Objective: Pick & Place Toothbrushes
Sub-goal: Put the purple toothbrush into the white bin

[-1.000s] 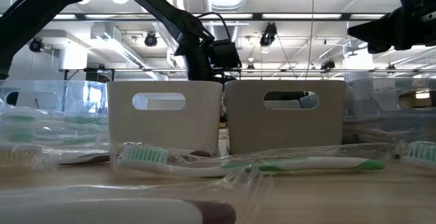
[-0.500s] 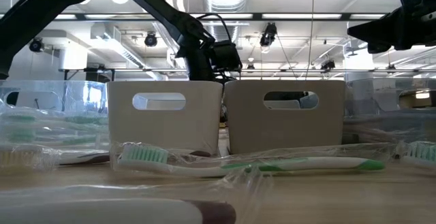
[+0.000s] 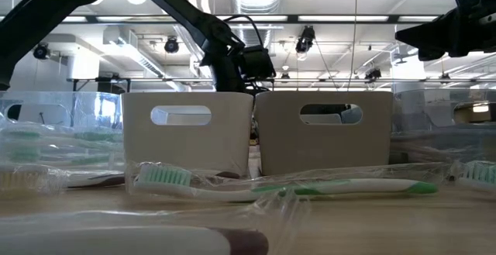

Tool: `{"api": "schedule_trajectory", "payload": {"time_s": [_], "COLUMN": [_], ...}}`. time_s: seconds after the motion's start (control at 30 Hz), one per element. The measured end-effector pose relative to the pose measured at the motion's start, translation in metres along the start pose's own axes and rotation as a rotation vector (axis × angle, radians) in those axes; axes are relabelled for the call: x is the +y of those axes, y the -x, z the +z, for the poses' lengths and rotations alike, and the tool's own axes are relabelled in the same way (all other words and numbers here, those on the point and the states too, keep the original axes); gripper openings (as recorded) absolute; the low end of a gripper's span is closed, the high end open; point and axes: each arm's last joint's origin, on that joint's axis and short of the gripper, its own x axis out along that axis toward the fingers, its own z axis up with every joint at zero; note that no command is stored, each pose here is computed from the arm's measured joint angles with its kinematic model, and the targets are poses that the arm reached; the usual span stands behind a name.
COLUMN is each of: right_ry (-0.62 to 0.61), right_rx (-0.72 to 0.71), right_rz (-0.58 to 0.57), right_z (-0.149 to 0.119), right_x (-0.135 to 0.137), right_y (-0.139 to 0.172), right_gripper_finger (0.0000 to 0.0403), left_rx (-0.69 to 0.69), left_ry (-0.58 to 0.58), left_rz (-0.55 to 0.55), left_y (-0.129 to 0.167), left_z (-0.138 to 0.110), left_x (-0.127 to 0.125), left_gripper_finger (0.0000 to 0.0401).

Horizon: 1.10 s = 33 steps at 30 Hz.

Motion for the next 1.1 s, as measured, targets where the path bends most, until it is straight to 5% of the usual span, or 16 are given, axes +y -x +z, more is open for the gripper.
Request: {"api": "schedule_trajectory", "payload": {"time_s": [1.1], "right_ry": [0.000], "right_rx": [0.000], "right_rz": [0.000], "right_z": [0.000], "right_x": [0.000], "right_y": [0.000], "right_gripper_finger": [0.0008], "left_rx": [0.009], "left_ry": [0.004], "left_rz": [-0.008], "left_y": [0.017], "left_z": [0.011], "left_x": [-0.004], "left_gripper_finger": [0.0037]}}
